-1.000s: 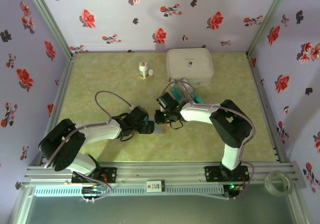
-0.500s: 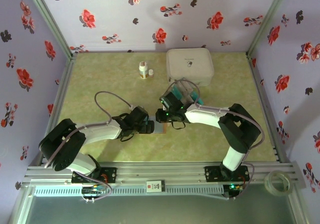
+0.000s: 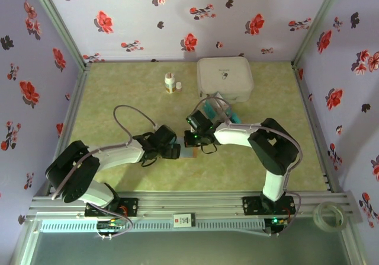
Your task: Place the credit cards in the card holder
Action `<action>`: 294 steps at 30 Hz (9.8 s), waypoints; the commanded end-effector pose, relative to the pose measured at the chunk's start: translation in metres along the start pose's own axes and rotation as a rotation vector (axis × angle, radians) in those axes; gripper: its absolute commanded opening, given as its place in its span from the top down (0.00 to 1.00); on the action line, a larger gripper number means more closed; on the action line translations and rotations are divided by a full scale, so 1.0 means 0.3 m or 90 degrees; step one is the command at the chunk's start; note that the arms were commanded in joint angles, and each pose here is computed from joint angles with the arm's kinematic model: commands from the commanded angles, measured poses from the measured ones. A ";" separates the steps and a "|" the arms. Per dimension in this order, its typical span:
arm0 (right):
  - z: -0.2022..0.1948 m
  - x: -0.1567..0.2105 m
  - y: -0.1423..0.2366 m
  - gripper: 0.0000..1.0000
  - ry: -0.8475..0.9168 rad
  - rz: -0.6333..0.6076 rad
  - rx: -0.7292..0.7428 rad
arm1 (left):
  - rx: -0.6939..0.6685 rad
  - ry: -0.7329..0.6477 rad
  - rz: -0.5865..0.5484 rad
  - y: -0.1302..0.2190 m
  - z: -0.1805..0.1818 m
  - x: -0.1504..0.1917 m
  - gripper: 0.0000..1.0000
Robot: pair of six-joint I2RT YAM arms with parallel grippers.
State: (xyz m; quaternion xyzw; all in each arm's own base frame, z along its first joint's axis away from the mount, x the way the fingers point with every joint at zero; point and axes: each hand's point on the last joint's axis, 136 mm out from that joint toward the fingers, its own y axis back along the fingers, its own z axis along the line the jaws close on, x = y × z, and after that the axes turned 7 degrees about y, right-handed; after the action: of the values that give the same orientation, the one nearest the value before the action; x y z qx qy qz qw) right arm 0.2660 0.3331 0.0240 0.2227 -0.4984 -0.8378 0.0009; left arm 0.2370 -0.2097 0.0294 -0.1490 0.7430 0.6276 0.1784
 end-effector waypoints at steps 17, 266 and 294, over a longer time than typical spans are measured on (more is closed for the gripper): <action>0.011 0.006 -0.026 1.00 -0.008 0.005 -0.015 | 0.025 -0.053 -0.054 0.053 -0.066 -0.061 0.00; 0.104 -0.084 0.236 1.00 -0.106 -0.302 -0.246 | -0.087 0.019 -0.016 0.035 0.141 -0.038 0.00; 0.090 -0.031 0.128 1.00 -0.134 -0.280 -0.259 | -0.127 0.030 0.005 0.013 0.192 0.035 0.00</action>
State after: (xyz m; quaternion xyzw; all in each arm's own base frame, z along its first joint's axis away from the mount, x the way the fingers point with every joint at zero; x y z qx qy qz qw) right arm 0.2571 0.3386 0.0715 0.2328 -0.2645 -0.9185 -0.1796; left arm 0.2367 -0.1619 0.0265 -0.1783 0.6961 0.6793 0.1492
